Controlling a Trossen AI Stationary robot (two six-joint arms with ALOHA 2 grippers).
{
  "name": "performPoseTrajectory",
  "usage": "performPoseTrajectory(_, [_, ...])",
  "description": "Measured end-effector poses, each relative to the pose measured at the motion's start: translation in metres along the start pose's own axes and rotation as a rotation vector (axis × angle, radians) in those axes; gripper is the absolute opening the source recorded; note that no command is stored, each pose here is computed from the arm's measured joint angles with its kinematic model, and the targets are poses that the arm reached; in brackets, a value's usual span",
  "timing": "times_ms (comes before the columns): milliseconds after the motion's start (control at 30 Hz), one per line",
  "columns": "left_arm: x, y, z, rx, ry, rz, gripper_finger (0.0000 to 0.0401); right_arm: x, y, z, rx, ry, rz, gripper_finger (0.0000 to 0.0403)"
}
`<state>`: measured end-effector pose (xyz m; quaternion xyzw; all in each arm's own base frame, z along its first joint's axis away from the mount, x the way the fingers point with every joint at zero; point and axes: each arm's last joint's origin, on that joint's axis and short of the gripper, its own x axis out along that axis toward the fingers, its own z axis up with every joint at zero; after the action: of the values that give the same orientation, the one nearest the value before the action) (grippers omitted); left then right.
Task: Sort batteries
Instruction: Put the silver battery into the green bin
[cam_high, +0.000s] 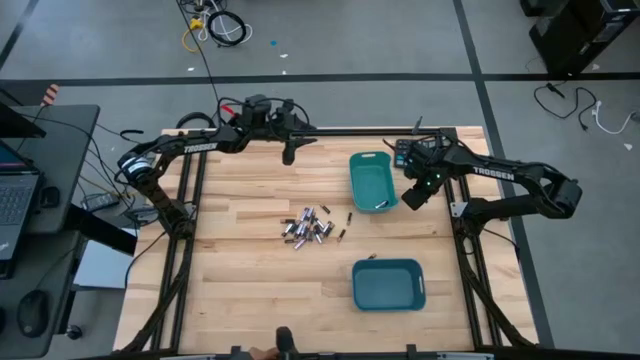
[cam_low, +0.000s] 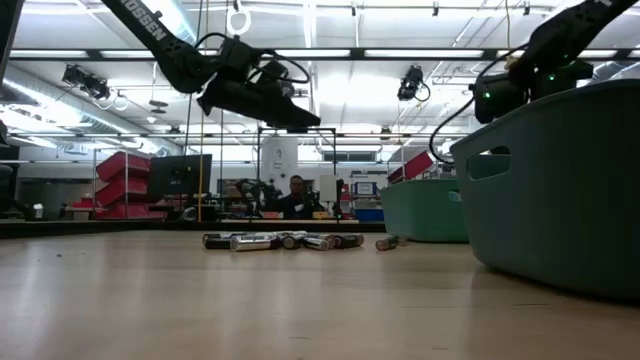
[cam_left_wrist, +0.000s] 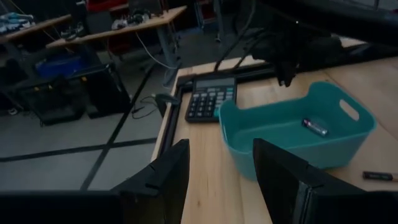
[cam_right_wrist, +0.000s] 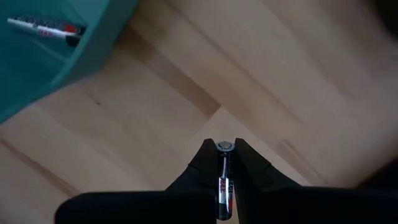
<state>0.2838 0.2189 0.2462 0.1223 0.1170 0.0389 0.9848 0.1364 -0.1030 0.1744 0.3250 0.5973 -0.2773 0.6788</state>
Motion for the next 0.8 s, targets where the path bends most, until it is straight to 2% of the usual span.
performPoseTrajectory(300, [0.001,-0.002,-0.001,-0.019,0.017,0.031,0.0177,-0.001,-0.008,0.003,0.059,-0.019,-0.028,0.0016])
performPoseTrajectory(533, [0.001,-0.004,-0.006,-0.008,0.065,0.011,0.0177,-0.002,-0.015,0.003,0.148,-0.016,-0.025,0.0017])
performPoseTrajectory(800, [0.001,-0.005,-0.007,0.003,0.077,0.006,0.0177,-0.002,-0.020,0.004,0.189,-0.016,-0.028,0.0016])
